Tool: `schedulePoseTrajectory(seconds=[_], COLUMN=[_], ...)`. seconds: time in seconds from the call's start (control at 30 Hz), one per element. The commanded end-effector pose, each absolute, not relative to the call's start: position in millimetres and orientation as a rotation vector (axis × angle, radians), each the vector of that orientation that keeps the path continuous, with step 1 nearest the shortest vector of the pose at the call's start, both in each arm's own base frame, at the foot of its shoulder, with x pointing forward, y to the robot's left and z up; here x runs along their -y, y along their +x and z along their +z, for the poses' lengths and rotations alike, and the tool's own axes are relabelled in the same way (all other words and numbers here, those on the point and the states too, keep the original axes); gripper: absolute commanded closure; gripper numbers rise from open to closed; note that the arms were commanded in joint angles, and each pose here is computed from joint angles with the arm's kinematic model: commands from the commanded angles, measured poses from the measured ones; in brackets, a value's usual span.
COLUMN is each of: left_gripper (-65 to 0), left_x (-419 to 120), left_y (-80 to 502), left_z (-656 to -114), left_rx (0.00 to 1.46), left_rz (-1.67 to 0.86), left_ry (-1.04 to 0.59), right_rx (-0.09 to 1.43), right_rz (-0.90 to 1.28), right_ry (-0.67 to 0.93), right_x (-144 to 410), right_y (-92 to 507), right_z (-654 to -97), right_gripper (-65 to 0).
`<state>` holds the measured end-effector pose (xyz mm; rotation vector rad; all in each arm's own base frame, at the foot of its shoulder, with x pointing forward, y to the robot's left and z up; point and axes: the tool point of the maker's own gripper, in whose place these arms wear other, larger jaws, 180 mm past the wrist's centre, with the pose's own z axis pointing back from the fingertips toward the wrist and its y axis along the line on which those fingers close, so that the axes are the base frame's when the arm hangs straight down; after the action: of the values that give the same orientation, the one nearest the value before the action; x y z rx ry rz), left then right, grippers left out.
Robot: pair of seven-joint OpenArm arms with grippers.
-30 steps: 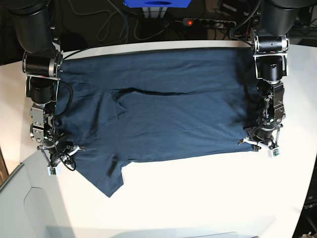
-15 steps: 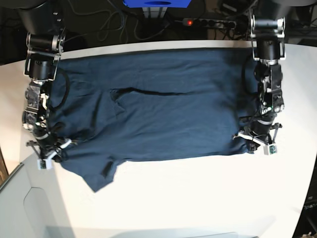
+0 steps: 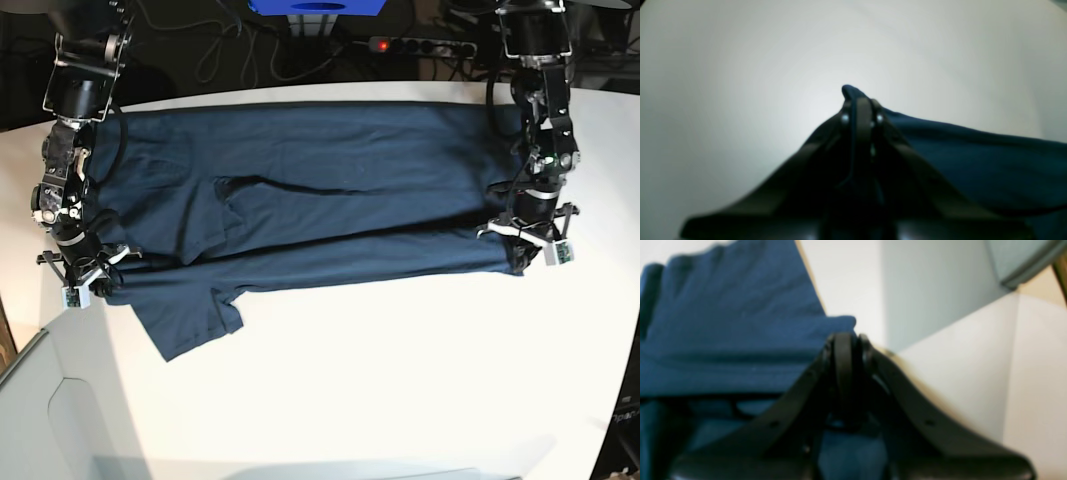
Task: Fold the T-shirt properly
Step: 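Grasp the hem corners with both grippers and lift them, then carry the hem edge with both grippers over the shirt toward the arms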
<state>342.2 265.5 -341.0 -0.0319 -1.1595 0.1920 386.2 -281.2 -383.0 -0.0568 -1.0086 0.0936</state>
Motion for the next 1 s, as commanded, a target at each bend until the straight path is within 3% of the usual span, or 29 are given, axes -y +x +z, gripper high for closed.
schedulePoseTrajectory(seconds=[0.0, 0.33, 0.9, 0.97], left_gripper=[0.0, 0.0, 0.0, 0.0], left_x=[-265.7, -283.3, -284.3, -284.2], left_y=[345.6, 303.5, 292.0, 291.9], left_z=[-321.2, -346.1, -365.5, -365.7], left_rx=[1.226, 1.161, 1.106, 1.105], left_rz=[0.179, 0.271, 0.279, 0.279], left_ry=[-0.032, 0.002, 0.003, 0.003], right_rx=[1.087, 1.077, 1.021, 0.963], right_rz=[0.109, 0.15, 0.113, 0.107], right_ry=[-0.067, -0.079, -0.097, -0.103], right_x=[285.4, 279.1, 293.9, 296.5], right_y=[396.2, 371.6, 348.8, 344.7], right_z=[-358.3, -362.4, -379.1, -386.0], right_gripper=[-0.1, -0.1, -0.7, -3.2])
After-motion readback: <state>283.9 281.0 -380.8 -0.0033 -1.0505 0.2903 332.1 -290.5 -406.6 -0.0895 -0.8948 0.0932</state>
